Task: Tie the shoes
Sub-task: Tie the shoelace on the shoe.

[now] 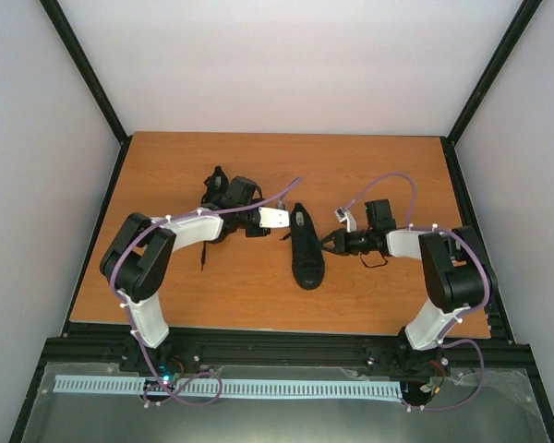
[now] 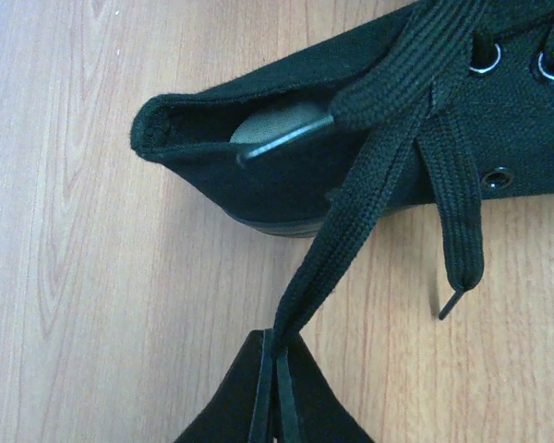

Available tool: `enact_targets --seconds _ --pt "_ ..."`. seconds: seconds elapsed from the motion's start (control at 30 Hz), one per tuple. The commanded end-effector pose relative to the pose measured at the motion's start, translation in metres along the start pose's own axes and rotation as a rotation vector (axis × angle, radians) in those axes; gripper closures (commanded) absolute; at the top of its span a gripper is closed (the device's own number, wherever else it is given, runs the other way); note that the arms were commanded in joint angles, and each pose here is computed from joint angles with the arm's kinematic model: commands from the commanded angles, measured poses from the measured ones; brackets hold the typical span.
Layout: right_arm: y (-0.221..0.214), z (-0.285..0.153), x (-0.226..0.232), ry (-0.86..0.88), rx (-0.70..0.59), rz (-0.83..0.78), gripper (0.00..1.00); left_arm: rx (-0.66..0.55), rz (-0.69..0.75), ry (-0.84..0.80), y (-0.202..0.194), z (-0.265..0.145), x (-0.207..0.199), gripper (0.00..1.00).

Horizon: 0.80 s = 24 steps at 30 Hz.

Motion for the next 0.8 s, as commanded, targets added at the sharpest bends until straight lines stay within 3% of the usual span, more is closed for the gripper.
enact_targets --seconds 0.0,0.27,0.67,0.7,0.73,0.77 --pt "-0.002 -0.005 0.007 -0.025 -0.004 -0.031 0.97 -0.011 0.027 0.022 -0.004 0.002 0.006 0.99" --pt "-0.007 -0.001 0.008 -0.036 0.023 -0.030 0.97 -0.066 0.026 0.065 0.004 0.005 0.016 0.99" --pt "-0.001 -0.002 0.005 -0.087 0.002 -0.034 0.97 -0.088 0.058 0.008 0.002 0.007 0.007 0.98" --pt "0.003 -0.003 0.007 -0.089 -0.004 -0.043 0.97 -0.101 0.083 -0.031 0.004 0.003 0.001 0.81" --pt "0.009 -0.003 0.009 -0.091 -0.011 -0.056 0.97 -0.120 0.108 -0.066 0.008 -0.002 -0.003 0.53" --pt "0.013 -0.003 0.010 -0.096 -0.012 -0.064 0.97 -0.139 0.110 -0.095 0.012 -0.008 -0.007 0.37"
Point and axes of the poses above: each gripper's point midway between its finger pads, its own z axis out along the fingers, its own x axis along the line the jaws close on, y = z × x, the point moved 6 cm from there along -z, back along the fingers, and after that the axes turned 3 degrees about z, right-handed, at the moved point
